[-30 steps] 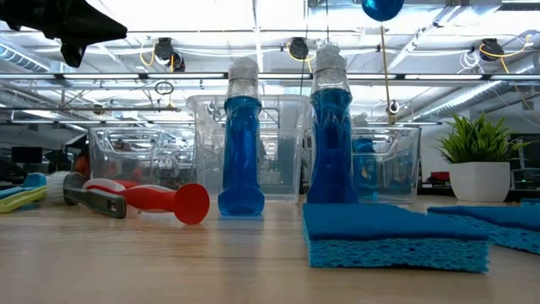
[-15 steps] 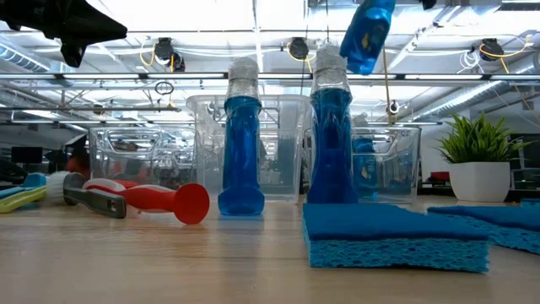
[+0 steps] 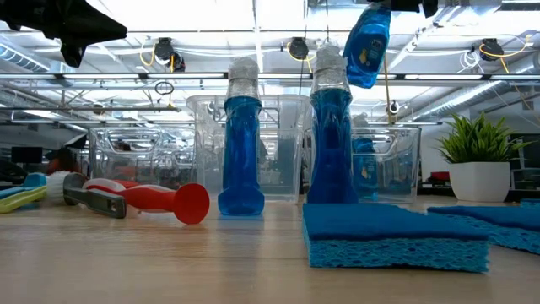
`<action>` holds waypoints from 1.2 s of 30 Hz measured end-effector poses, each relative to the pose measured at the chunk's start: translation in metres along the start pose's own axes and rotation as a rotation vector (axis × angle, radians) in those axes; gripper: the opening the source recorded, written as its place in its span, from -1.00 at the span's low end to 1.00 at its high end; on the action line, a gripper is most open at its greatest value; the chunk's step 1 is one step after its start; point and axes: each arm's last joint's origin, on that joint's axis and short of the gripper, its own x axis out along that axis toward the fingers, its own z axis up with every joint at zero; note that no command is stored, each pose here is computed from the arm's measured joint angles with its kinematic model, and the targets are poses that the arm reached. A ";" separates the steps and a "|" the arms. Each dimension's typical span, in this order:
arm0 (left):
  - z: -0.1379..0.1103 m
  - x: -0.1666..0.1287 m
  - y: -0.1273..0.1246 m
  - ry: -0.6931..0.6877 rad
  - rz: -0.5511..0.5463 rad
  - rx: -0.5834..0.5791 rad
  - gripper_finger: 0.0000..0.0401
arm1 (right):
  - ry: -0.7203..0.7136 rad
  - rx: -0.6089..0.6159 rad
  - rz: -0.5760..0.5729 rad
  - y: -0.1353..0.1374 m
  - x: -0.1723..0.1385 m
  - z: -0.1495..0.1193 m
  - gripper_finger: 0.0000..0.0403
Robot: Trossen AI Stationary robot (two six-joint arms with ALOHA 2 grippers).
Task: Pick & Place Kitchen Sink Supplies
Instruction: Put the blue dishwashing liquid bottle into the right transparent bin
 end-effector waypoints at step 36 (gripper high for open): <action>0.000 0.000 0.000 0.000 0.000 0.000 -0.84 | 0.458 -0.017 -0.013 -0.026 0.071 -0.057 -0.37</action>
